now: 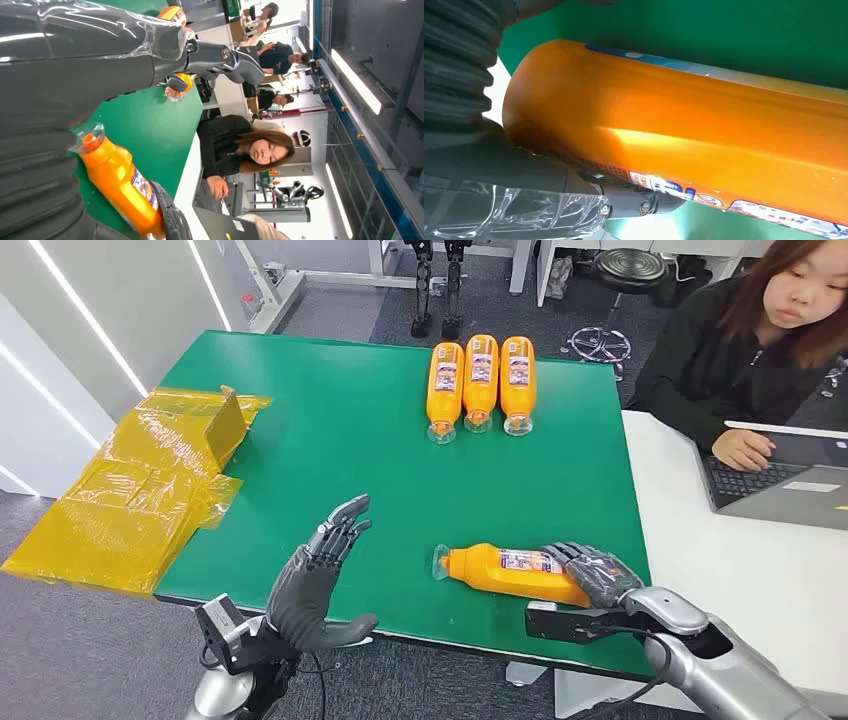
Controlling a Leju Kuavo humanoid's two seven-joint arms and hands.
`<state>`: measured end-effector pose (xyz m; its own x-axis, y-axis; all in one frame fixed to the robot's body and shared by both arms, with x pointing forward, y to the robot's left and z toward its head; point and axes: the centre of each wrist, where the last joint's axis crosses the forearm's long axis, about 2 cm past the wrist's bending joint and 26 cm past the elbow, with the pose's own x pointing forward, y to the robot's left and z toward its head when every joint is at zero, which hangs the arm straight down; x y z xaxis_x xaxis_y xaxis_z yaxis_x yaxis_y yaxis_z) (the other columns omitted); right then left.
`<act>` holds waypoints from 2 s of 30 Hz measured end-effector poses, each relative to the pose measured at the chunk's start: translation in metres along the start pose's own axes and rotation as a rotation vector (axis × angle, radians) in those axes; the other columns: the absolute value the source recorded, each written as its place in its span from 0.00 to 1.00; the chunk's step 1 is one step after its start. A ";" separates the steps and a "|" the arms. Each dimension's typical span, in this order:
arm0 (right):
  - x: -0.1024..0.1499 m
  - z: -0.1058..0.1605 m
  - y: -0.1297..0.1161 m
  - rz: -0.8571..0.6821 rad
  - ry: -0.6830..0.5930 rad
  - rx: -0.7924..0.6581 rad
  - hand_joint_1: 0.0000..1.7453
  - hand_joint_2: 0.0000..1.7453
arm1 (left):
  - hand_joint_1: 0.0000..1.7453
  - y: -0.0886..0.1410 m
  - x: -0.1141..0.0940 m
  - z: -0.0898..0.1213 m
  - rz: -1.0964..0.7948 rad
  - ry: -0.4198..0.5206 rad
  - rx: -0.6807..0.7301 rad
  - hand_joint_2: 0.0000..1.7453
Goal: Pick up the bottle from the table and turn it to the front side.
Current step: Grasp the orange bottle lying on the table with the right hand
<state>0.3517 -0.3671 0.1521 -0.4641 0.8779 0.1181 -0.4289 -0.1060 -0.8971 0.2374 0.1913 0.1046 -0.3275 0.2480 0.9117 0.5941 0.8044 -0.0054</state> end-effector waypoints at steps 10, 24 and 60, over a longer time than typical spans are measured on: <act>0.003 0.004 0.000 0.009 -0.015 -0.006 1.00 1.00 | 0.00 -0.002 0.003 0.001 -0.007 -0.002 0.002 1.00; 0.008 0.006 -0.002 0.041 0.018 -0.057 1.00 1.00 | 0.00 -0.001 0.006 -0.003 -0.015 -0.006 -0.005 1.00; 0.165 0.081 0.061 -0.013 -0.063 -0.919 1.00 1.00 | 0.00 -0.022 0.015 -0.017 0.300 -0.065 -0.123 1.00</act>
<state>0.1859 -0.2664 0.1511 -0.5164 0.8465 0.1292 0.3378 0.3400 -0.8777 0.2318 0.1677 0.1256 -0.1680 0.5015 0.8487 0.7542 0.6197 -0.2169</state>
